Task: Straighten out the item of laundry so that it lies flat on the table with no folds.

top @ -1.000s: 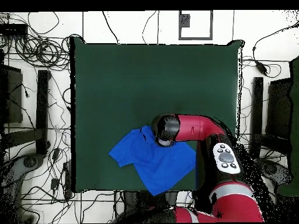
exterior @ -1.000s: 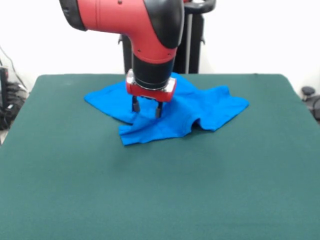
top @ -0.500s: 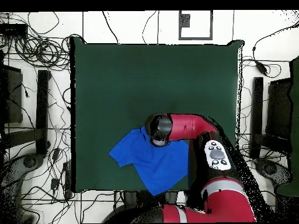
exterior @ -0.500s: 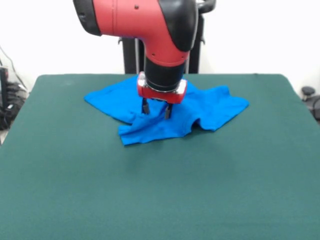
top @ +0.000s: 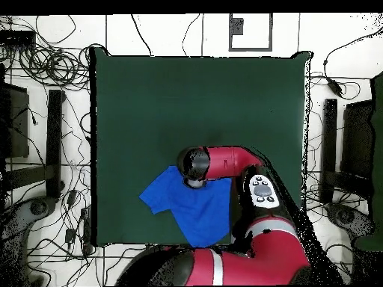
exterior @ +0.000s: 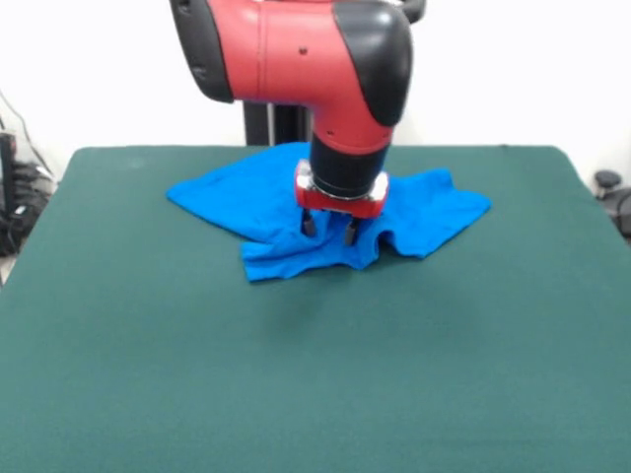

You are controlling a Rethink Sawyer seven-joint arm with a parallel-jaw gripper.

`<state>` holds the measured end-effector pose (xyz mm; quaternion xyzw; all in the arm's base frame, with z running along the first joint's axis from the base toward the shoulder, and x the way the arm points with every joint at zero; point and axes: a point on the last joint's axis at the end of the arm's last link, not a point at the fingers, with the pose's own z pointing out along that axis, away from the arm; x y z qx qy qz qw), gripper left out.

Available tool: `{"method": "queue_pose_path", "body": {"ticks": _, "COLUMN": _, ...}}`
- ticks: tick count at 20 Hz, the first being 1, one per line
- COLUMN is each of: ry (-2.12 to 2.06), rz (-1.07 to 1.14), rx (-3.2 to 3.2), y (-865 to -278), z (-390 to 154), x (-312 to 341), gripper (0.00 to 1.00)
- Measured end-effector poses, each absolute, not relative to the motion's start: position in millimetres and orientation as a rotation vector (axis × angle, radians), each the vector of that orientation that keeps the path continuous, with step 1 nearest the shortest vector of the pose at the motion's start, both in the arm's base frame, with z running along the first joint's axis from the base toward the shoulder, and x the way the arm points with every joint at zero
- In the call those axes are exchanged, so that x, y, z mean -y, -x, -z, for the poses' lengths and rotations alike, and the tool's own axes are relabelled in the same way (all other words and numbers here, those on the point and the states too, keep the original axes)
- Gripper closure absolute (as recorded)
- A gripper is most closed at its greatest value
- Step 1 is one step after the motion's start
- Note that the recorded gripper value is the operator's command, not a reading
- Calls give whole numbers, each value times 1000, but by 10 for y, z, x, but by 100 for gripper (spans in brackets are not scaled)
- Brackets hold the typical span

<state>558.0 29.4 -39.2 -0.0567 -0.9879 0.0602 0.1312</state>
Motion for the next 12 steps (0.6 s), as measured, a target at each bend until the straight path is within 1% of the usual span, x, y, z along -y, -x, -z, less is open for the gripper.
{"method": "queue_pose_path", "body": {"ticks": 12, "ry": 134, "rz": -197, "rx": 2869, "y": -5552, "z": 456, "x": -380, "gripper": 0}}
